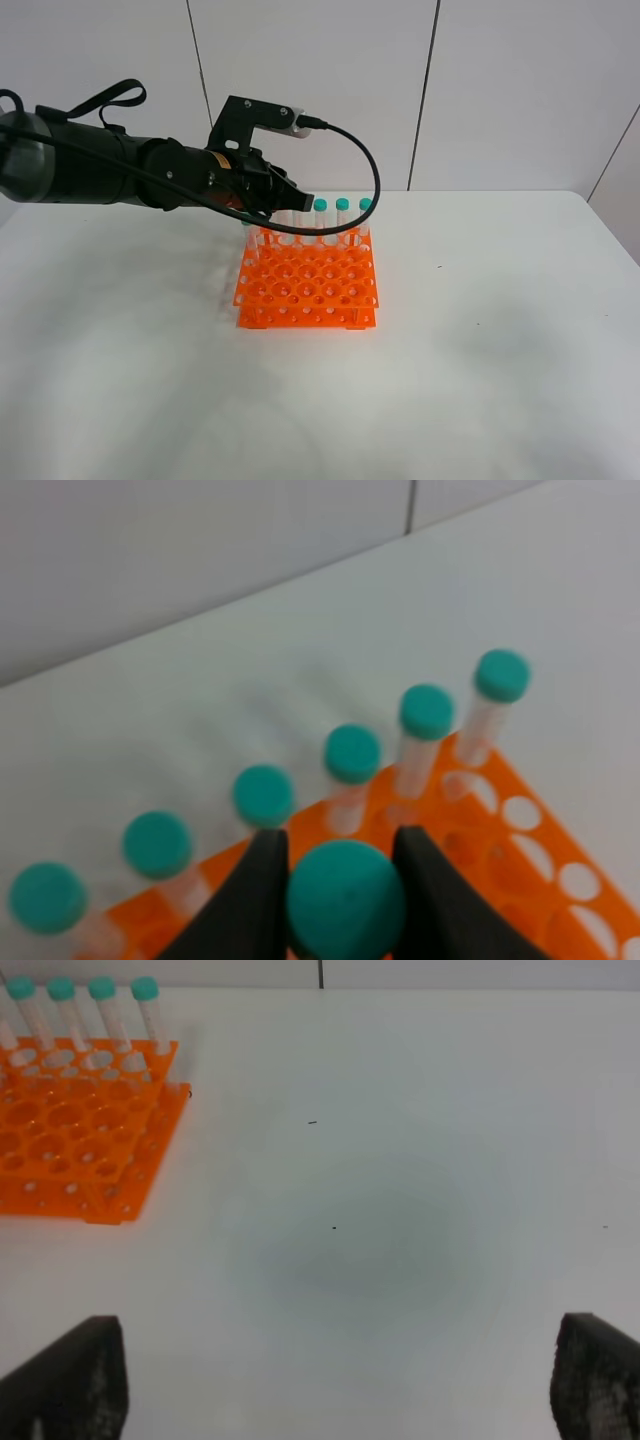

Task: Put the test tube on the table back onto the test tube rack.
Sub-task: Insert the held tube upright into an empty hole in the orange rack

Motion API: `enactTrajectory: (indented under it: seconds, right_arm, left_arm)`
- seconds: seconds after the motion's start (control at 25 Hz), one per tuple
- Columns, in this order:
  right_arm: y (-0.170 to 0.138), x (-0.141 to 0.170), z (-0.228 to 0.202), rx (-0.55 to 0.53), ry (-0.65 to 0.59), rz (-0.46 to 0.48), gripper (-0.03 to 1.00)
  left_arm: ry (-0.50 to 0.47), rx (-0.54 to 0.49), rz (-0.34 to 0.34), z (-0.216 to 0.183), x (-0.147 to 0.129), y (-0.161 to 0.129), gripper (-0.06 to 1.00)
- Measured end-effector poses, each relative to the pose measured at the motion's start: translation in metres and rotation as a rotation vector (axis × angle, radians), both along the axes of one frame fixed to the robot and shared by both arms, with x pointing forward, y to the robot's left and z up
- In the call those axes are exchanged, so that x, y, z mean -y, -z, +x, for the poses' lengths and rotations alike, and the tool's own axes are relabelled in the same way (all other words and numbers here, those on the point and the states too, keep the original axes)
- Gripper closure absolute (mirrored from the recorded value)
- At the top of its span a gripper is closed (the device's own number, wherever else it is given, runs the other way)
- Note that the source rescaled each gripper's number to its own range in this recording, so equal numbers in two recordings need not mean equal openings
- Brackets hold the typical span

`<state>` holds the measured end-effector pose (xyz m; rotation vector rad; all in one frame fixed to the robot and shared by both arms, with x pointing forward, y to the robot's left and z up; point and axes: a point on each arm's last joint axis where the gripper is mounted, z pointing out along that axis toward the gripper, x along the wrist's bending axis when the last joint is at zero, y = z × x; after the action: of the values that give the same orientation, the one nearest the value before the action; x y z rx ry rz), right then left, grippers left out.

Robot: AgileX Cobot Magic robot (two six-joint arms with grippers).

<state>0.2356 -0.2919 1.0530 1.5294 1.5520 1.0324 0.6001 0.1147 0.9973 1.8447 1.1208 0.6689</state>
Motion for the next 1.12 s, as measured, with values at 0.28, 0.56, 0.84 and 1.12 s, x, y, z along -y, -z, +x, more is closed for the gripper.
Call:
enactTrajectory:
  seconds: [0.28,0.56,0.84,1.12]
  right_arm:
    - [0.0,0.0,0.0,0.0,0.0,0.0,0.04]
    - [0.0,0.0,0.0,0.0,0.0,0.0,0.04]
    - [0.0,0.0,0.0,0.0,0.0,0.0,0.04]
    - [0.0,0.0,0.0,0.0,0.0,0.0,0.04]
  left_arm:
    - [-0.011,-0.006,0.01,0.003,-0.005,0.003,0.94]
    - [-0.007,-0.024,0.029,0.006,-0.005,0.014,0.94]
    - [-0.01,0.0,0.027,0.008,-0.006,0.013,0.94]
    - [-0.014,-0.008,0.032,0.011,-0.006,0.021,0.94]
